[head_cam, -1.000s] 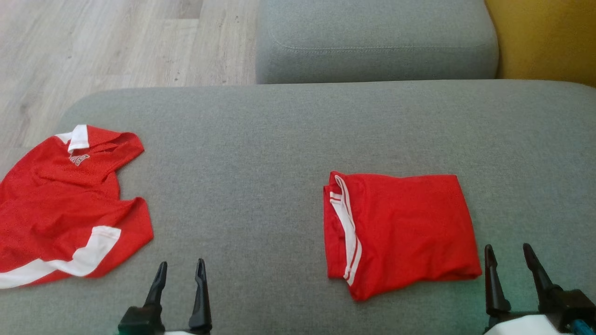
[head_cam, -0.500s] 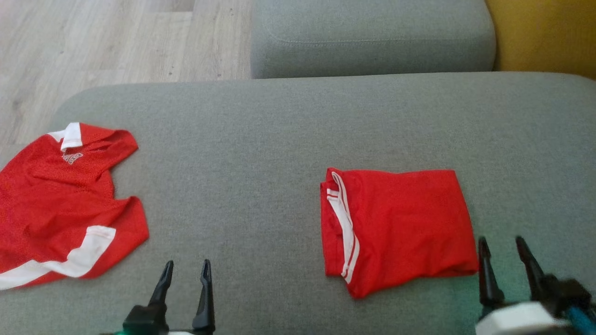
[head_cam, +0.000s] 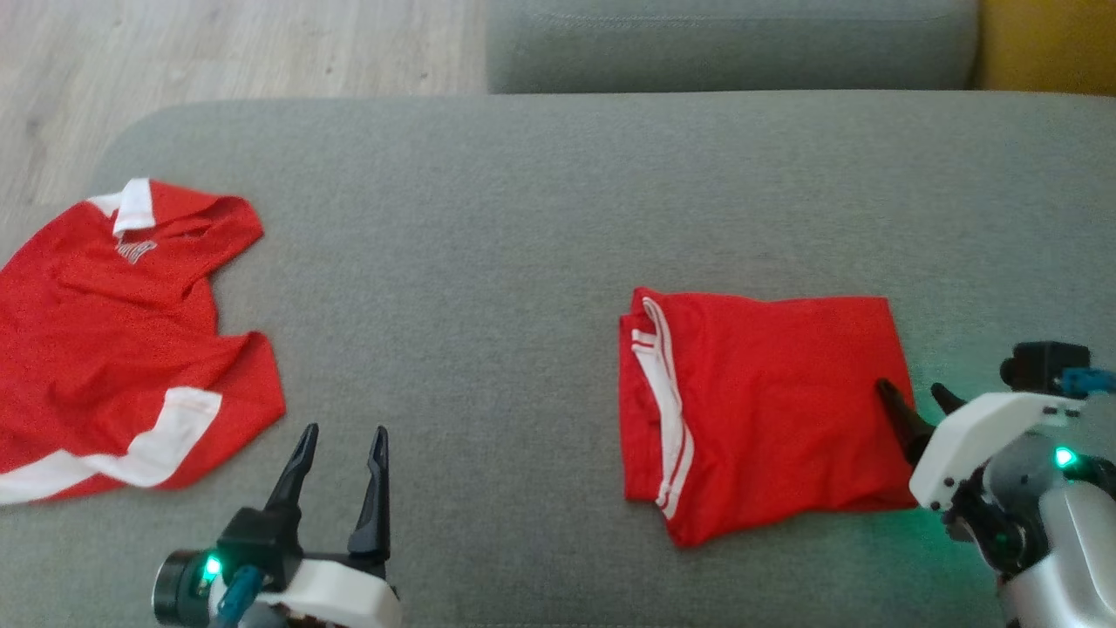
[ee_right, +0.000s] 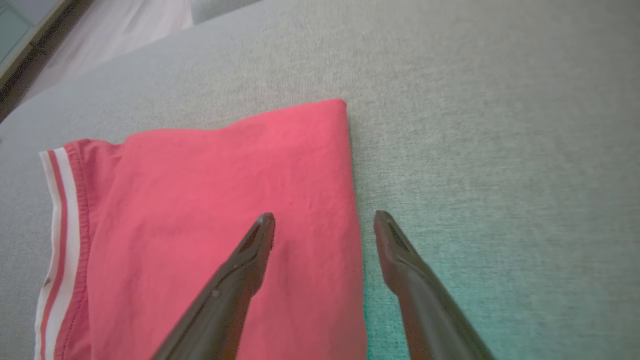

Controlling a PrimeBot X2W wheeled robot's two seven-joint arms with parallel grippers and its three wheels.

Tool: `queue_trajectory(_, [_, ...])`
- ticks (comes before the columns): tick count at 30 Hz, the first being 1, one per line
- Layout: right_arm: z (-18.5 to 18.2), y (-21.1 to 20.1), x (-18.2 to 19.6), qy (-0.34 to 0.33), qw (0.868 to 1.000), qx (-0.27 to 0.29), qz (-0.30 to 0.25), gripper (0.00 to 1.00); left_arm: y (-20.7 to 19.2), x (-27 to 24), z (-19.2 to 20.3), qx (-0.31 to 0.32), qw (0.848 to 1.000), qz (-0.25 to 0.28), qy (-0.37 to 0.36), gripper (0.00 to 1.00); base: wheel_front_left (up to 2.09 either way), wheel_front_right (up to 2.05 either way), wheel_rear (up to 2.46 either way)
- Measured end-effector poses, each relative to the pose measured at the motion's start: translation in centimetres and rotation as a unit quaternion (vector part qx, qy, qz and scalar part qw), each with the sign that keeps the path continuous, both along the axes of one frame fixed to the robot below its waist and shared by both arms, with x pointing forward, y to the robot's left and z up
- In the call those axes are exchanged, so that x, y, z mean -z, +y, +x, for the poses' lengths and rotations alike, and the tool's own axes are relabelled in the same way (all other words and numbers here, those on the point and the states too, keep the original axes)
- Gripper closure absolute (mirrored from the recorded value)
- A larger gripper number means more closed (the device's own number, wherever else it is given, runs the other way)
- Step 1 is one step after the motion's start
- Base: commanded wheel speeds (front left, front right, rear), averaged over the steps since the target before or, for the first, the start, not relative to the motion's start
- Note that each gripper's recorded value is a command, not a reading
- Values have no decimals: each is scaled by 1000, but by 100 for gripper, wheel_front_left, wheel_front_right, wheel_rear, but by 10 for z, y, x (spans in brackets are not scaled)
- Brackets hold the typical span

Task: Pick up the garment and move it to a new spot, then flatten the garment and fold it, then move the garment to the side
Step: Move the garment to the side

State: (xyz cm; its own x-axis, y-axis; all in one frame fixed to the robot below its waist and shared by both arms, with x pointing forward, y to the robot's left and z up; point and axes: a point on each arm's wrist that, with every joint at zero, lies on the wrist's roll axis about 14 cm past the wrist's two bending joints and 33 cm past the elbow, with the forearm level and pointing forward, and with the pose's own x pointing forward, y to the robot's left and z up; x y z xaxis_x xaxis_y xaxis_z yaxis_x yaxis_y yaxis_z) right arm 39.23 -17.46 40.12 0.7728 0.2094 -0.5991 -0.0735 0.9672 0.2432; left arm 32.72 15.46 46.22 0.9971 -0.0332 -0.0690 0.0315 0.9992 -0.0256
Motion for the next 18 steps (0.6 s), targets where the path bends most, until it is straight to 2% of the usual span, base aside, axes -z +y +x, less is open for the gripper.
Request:
queue_trajectory(4, [4, 9, 19, 49, 999, -14, 2, 0, 5, 5, 1, -3, 1000, 4, 9, 0, 0, 0, 0])
queue_trajectory(5, [5, 9, 23, 59, 998, -16, -2, 15, 6, 6, 1, -5, 1000, 4, 11, 0, 0, 0, 0])
queue_trajectory(6, [6, 8, 26, 65, 998, -14, -1, 69, 7, 8, 1, -7, 1000, 5, 13, 0, 0, 0, 0])
queue_trajectory(7, [8, 7, 28, 68, 998, -10, 1, 100, 8, 9, 2, -8, 1000, 5, 16, 0, 0, 0, 0])
queue_trajectory(13, [18, 0, 30, 71, 997, 4, 4, 100, 6, 10, 13, -3, 1000, 5, 16, 0, 0, 0, 0])
queue_trajectory(18, [28, -17, 19, 35, 999, 34, 0, 100, -9, 11, 26, 20, 1000, 1, 15, 0, 0, 0, 0])
